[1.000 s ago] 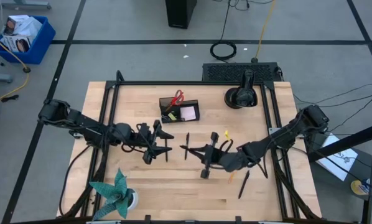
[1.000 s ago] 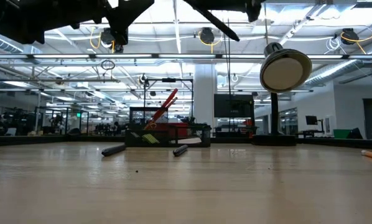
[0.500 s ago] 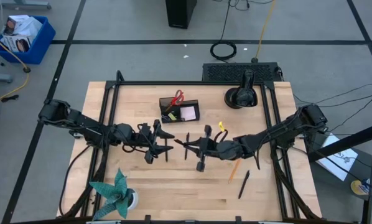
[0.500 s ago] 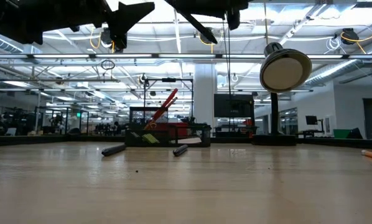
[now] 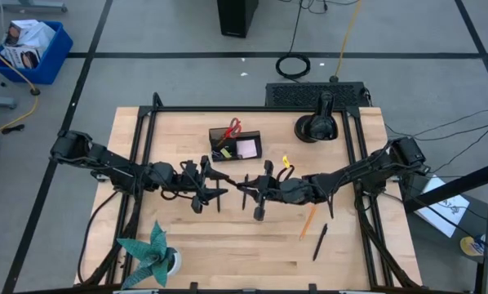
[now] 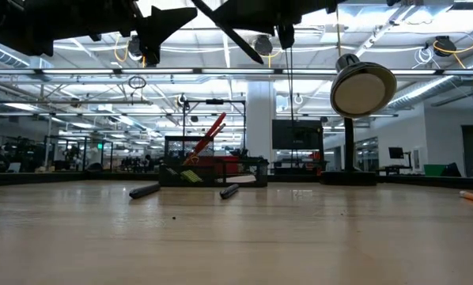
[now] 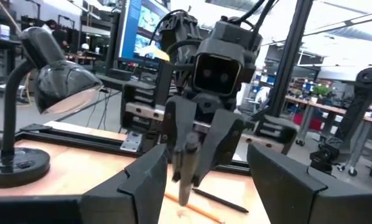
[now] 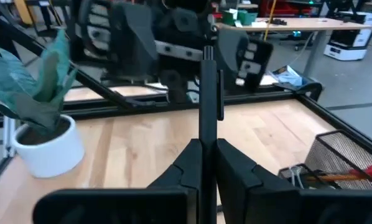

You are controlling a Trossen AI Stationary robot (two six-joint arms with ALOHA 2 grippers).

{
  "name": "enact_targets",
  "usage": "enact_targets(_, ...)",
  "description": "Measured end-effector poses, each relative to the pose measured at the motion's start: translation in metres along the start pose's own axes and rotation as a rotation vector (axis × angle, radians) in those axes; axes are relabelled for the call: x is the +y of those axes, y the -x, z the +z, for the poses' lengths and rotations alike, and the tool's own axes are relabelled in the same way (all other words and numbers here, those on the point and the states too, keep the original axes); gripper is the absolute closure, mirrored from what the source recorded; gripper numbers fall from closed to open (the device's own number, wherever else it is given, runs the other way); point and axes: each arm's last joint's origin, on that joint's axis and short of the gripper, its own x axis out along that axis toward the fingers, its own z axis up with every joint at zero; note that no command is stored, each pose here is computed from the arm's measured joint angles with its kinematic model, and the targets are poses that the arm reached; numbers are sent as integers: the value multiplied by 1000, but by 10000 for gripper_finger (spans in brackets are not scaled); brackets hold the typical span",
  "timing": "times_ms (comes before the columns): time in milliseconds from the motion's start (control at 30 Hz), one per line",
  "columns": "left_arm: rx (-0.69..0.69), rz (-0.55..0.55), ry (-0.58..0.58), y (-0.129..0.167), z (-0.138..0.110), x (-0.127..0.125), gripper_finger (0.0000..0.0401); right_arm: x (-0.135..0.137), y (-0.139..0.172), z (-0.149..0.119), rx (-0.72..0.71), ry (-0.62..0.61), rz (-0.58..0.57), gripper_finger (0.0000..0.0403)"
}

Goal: Pick and place office supplies into organizer
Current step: Put the black pen into the black desk organizer

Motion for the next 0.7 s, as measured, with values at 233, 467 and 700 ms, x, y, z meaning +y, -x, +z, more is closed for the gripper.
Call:
enact_targets(233, -5, 31, 4, 0, 0, 2, 176, 0, 0, 3, -20, -11, 32, 384)
enact_targets(467, -28, 40, 15, 0, 3, 4, 176, 0, 0, 3, -21, -14, 31, 384)
enact_targets(700, -43, 38, 23, -4, 5, 3, 176, -1, -1, 3, -25, -17, 23, 384)
